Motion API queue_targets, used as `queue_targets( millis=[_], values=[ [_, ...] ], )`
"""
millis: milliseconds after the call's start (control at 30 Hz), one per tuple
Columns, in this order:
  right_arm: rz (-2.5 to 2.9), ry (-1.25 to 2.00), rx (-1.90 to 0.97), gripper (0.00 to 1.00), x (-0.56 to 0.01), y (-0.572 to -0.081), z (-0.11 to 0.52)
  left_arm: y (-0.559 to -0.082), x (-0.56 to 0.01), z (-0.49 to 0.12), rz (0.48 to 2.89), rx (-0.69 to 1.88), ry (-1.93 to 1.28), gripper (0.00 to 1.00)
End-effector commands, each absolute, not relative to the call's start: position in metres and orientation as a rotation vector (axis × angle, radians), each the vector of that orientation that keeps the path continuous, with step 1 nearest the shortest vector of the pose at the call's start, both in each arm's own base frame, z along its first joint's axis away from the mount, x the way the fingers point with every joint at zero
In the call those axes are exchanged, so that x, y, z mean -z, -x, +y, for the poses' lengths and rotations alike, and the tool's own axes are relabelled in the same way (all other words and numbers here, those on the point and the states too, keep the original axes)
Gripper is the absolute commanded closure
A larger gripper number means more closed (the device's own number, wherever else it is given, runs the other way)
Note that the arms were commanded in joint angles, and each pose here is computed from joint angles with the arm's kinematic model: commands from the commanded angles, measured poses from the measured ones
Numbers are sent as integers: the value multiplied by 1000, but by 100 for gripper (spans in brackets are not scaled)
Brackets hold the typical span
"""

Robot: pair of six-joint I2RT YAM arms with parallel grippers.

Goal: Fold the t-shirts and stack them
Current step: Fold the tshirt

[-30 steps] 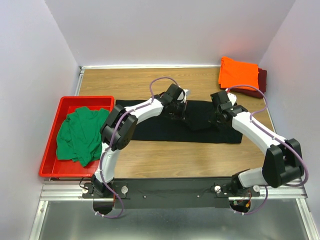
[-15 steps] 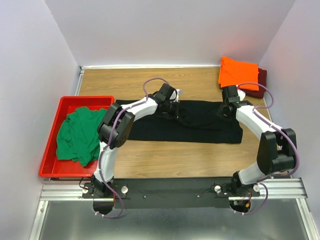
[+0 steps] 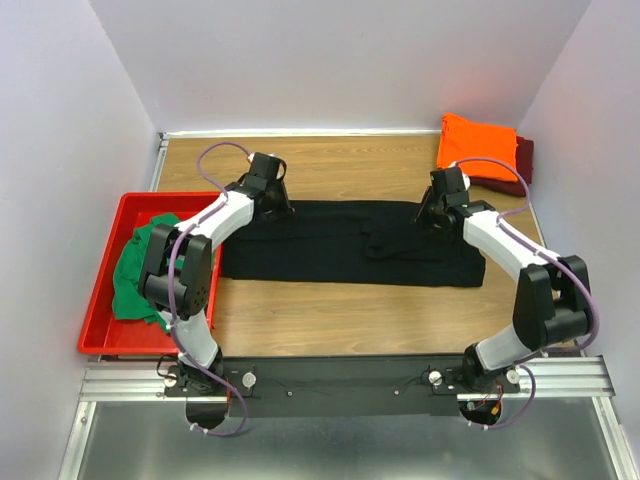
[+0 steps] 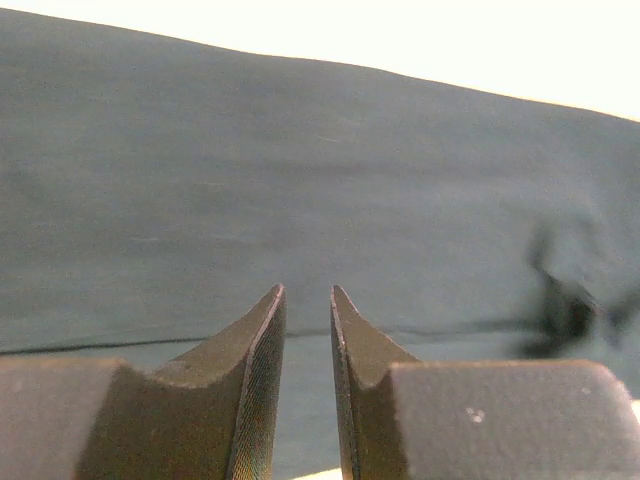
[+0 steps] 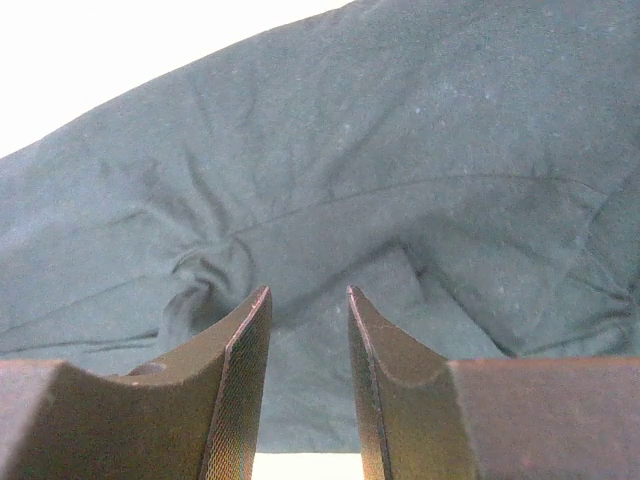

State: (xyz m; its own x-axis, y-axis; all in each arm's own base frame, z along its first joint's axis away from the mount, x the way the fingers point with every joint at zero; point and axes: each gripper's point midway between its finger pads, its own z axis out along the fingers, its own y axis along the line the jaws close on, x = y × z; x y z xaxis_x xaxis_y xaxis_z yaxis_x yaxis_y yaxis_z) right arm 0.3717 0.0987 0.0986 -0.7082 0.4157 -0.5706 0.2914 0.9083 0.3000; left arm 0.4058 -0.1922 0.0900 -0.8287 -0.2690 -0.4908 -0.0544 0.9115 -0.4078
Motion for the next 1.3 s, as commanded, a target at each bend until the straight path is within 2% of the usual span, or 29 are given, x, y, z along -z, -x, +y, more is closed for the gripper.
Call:
queue_targets(
  millis=[0,233,533,767,1100,1267],
  values=[
    [2436,-554,-258,57,-71,-375,102,-397,-65,-155,2547,280,357,68],
    [2509,-666,-165,53,-21,-360,84,-383,-43,-154,2587,274,381,68],
    [2504,-911,-56,53,8,-340,11,-368,-36,-172,2602,338,350,69],
    [2415,-1003,-29,53,-9,-344,-29,-378,-54,-165,2546,304,364,68],
    [2331,-826,-202,50,-70,-358,-4,-403,-67,-126,2479,229,495,62],
    [2330,-680,-238,50,-92,-366,29,-429,-73,-118,2455,208,509,61]
  ],
)
